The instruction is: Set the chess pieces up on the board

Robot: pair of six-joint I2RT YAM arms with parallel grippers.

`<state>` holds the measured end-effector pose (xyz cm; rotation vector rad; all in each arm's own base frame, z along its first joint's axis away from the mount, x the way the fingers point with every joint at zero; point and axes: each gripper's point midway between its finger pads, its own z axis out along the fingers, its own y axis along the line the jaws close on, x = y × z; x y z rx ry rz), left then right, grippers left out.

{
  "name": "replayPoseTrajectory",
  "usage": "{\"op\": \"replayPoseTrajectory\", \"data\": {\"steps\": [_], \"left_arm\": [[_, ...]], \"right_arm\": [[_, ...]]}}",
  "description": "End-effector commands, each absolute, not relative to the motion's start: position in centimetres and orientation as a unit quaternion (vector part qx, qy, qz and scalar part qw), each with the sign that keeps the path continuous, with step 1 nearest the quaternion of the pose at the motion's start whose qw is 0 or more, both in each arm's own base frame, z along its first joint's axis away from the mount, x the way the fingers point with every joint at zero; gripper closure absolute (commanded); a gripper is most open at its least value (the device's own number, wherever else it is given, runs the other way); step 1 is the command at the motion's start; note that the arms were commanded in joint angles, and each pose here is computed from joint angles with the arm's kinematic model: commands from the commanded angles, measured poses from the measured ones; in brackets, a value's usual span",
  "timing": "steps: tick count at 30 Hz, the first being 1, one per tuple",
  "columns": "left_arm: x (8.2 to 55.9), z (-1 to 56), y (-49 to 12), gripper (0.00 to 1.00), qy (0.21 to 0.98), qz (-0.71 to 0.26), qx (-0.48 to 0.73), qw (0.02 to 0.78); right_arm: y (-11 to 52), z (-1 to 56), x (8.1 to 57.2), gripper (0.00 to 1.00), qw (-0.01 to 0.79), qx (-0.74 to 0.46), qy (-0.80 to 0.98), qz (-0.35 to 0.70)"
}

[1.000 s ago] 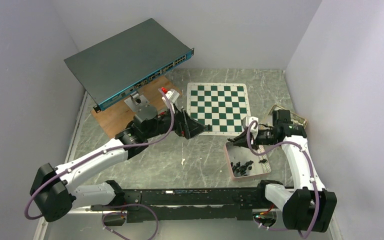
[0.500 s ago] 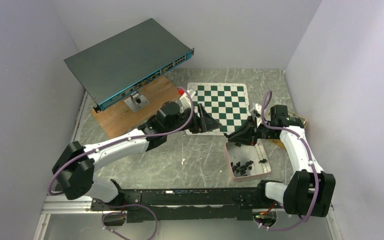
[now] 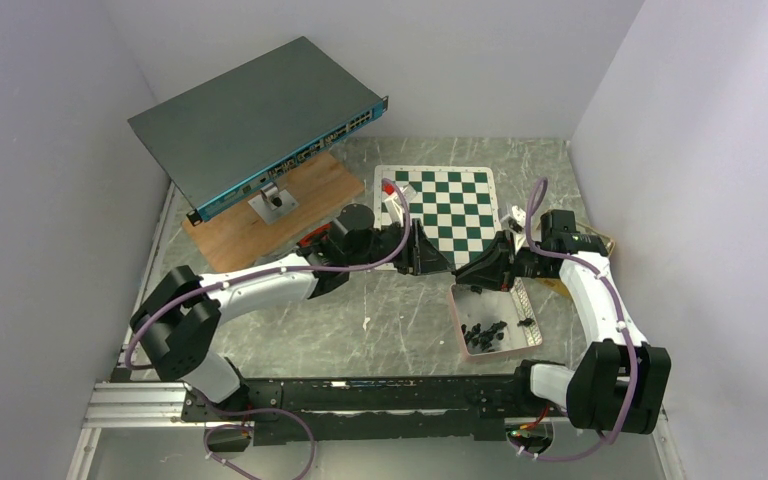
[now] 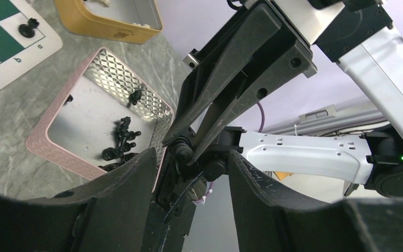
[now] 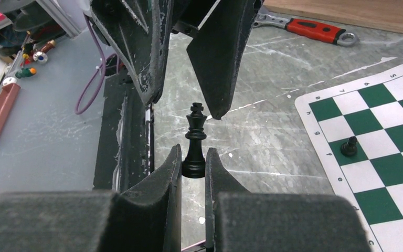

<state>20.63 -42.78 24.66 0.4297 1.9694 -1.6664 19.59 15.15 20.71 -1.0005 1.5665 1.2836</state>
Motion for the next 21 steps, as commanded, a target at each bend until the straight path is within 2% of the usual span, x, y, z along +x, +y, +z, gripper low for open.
{"op": "replayPoseTrajectory", "data": {"steps": [1,10,13,16,21], "left_arm": [[19.8,27.8,-43.8,0.44,0.679,-0.651,0.198,0.277],[19.6,26.8,-44.4,0.54,0.687,-0.645,0.200,0.268],[19.7,26.9,-44.4,0.61,0.689,-0.642,0.201,0.271],[19.8,26.7,-44.6,0.72,0.692,-0.638,0.202,0.271],[19.9,26.3,-44.5,0.99,0.699,-0.629,0.202,0.273]], "right_arm": [[15.4,22.4,19.9,1.00,0.448,-0.404,0.601,0.525],[15.5,22.4,19.8,1.00,0.447,-0.403,0.600,0.527],[15.5,22.3,19.8,1.00,0.445,-0.404,0.601,0.527],[15.5,22.2,19.7,1.00,0.444,-0.405,0.601,0.526],[15.6,22.2,19.7,1.00,0.444,-0.407,0.601,0.525]]}}
